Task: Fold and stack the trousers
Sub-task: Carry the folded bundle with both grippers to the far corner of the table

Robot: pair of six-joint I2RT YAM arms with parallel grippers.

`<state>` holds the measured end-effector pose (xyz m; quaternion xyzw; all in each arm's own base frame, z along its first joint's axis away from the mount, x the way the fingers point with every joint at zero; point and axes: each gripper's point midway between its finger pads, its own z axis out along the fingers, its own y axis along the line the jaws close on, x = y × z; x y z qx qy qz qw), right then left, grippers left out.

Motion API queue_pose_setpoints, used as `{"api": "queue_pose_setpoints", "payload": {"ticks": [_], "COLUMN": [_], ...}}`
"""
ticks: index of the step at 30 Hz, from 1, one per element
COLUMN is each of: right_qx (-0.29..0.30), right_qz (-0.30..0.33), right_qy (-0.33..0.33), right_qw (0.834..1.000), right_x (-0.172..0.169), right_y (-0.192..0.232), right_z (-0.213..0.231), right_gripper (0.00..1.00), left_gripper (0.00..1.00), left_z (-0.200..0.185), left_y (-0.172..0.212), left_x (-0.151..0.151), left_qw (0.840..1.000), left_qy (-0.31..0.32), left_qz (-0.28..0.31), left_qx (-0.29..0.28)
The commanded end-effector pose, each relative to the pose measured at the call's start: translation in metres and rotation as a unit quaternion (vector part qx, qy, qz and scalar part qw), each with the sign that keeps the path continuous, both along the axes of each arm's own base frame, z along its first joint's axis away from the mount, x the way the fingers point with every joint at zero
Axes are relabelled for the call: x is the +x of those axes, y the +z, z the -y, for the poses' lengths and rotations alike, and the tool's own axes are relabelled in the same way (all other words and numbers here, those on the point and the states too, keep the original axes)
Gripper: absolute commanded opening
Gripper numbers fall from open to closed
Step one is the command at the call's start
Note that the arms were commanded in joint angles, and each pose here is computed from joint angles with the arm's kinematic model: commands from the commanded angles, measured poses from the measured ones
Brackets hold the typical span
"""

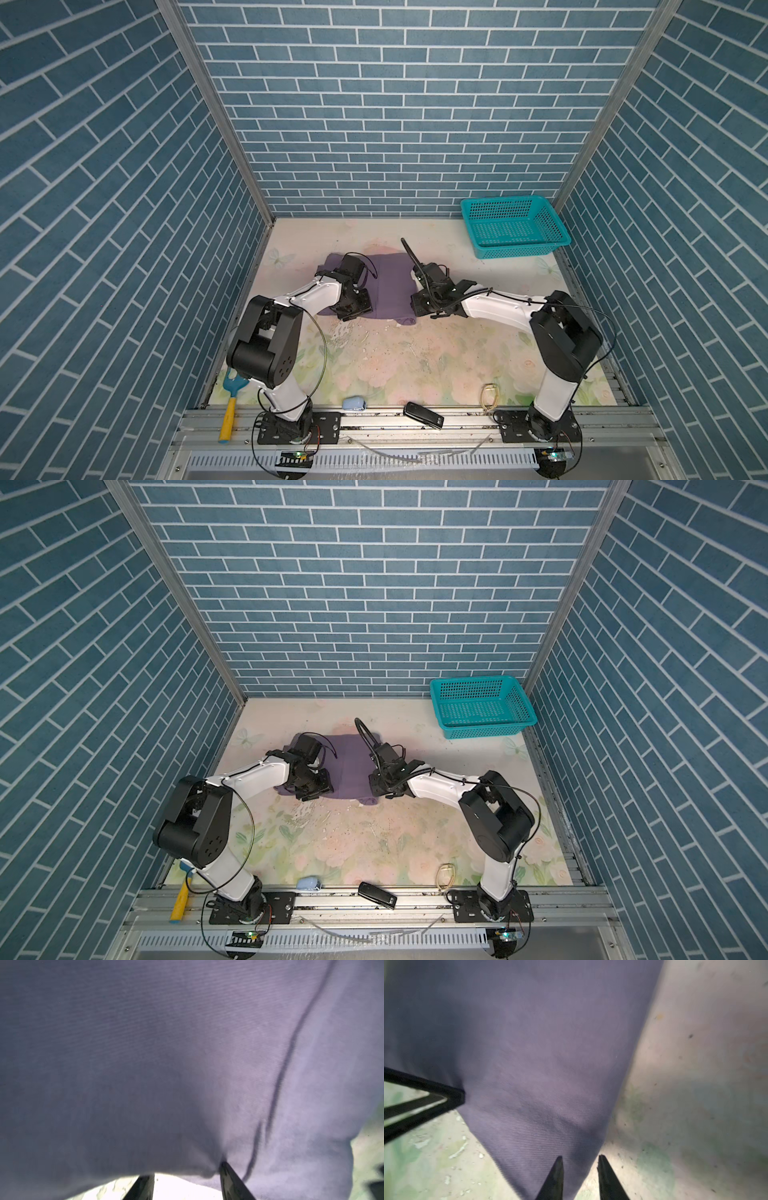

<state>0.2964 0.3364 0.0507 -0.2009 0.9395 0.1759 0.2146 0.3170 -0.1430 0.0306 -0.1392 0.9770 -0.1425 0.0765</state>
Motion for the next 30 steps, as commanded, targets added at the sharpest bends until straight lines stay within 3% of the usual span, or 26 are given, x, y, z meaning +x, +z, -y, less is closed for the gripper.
{"api": "queue_pose_setpoints", "payload": {"ticks": [1, 7, 15, 23, 30], "right_qx": [0.026, 0.011, 0.009, 0.106, 0.182], "right_qz": [-0.018, -0.032, -0.028, -0.007, 0.016], "right_qy": [-0.002, 0.022, 0.057, 0.04, 0.003], "right_qw": [0.999, 0.999, 0.998, 0.994, 0.983], "right_x": [0.006, 0.026, 0.081, 0.153, 0.196], "right_y": [0.002, -0.018, -0.036, -0.011, 0.019], "right_z": [-0.023, -0.052, -0.106, -0.152, -0.153], "right_gripper": [0.3, 0.31, 0.31, 0.33, 0.39], "left_gripper": [0.53, 0.52, 0.52, 0.52, 0.52], "left_z": [-0.015, -0.055, -0.086, -0.098, -0.111], "left_y": [-0.015, -0.021, -0.019, -0.029, -0.043], "left_x": [0.006, 0.028, 0.077, 0.129, 0.163], "left_qw": [1.0, 0.994, 0.983, 0.975, 0.971], "left_qy": [0.029, 0.106, 0.173, 0.204, 0.222], "left_qz": [-0.007, 0.002, 0.028, 0.05, 0.047], "left_qx": [-0.008, -0.029, -0.055, -0.072, -0.074]}}
